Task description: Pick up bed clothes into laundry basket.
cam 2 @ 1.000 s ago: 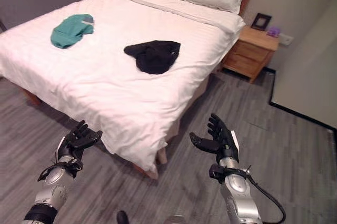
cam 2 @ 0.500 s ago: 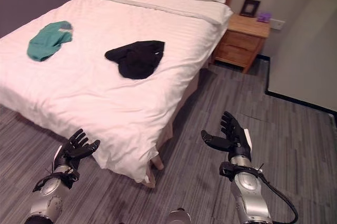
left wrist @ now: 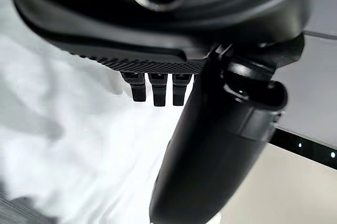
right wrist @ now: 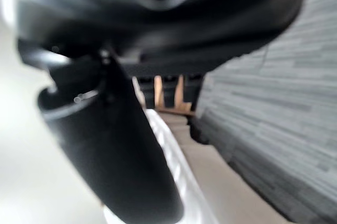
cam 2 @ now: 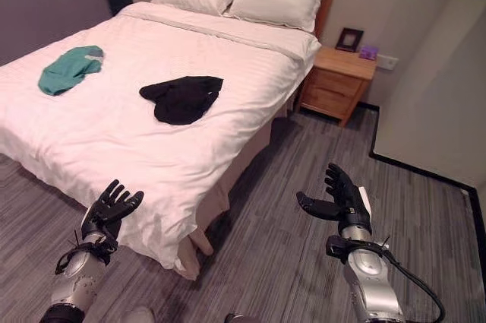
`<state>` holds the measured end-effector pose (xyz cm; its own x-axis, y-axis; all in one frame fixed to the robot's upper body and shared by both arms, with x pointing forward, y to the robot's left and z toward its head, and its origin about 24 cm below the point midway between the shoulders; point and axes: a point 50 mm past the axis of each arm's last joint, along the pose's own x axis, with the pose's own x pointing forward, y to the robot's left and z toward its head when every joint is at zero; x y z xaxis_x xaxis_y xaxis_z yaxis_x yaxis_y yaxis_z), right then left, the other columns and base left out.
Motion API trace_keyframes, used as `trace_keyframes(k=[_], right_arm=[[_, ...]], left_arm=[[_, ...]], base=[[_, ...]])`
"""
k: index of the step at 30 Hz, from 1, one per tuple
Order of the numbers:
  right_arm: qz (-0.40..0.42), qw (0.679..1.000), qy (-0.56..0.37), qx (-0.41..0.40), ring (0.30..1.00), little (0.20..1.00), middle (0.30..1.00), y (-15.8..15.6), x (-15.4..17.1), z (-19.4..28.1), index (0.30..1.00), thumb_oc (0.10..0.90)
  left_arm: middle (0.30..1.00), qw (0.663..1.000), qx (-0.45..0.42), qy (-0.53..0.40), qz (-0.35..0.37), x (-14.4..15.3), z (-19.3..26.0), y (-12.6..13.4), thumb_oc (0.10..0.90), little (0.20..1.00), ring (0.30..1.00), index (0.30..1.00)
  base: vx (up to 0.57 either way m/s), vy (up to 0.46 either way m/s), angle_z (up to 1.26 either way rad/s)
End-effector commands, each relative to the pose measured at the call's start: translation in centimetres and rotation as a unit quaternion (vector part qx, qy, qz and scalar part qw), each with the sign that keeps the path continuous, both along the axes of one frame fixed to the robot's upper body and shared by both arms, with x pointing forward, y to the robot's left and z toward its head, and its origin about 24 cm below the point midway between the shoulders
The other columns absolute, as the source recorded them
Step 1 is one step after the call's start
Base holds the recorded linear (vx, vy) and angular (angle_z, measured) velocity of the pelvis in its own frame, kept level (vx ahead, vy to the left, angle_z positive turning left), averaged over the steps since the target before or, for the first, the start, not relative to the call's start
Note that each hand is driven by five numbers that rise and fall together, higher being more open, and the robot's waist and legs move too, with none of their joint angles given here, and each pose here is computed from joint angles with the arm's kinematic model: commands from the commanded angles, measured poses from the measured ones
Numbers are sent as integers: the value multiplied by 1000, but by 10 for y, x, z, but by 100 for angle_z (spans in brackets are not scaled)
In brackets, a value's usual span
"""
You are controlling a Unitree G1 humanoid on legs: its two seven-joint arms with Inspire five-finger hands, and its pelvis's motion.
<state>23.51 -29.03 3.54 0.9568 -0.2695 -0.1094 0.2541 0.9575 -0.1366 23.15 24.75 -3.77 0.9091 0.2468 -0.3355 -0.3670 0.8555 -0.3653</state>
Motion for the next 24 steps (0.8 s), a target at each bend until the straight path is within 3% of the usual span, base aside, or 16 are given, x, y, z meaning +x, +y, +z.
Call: trace_keyframes(k=[1,12,16,21,24], right_arm=[[35,991,-125,-45,900,900,900,-3,21,59,900,800],[95,983,-152,-46,900,900,900,31,48,74,900,800],[91,982,-148,-76,900,900,900,23,47,80,900,800],[16,987,-107,-118,900,900,900,-28,19,76,900,800],[-4,984,-105,-143,900,900,900,-41,13,82,900,800]], left_arm=[[900,992,43,-114,-13,29,47,8,800,900,900,900],[900,990,63,-124,4,34,56,18,800,900,900,900],[900,989,53,-141,0,41,64,13,800,900,900,900],[900,991,44,-122,-17,42,54,8,800,900,900,900],[900,993,59,-103,-13,38,47,10,800,900,900,900]], base=[[526,140,10],[388,128,-13],[273,232,39],[380,54,94],[214,-38,96]])
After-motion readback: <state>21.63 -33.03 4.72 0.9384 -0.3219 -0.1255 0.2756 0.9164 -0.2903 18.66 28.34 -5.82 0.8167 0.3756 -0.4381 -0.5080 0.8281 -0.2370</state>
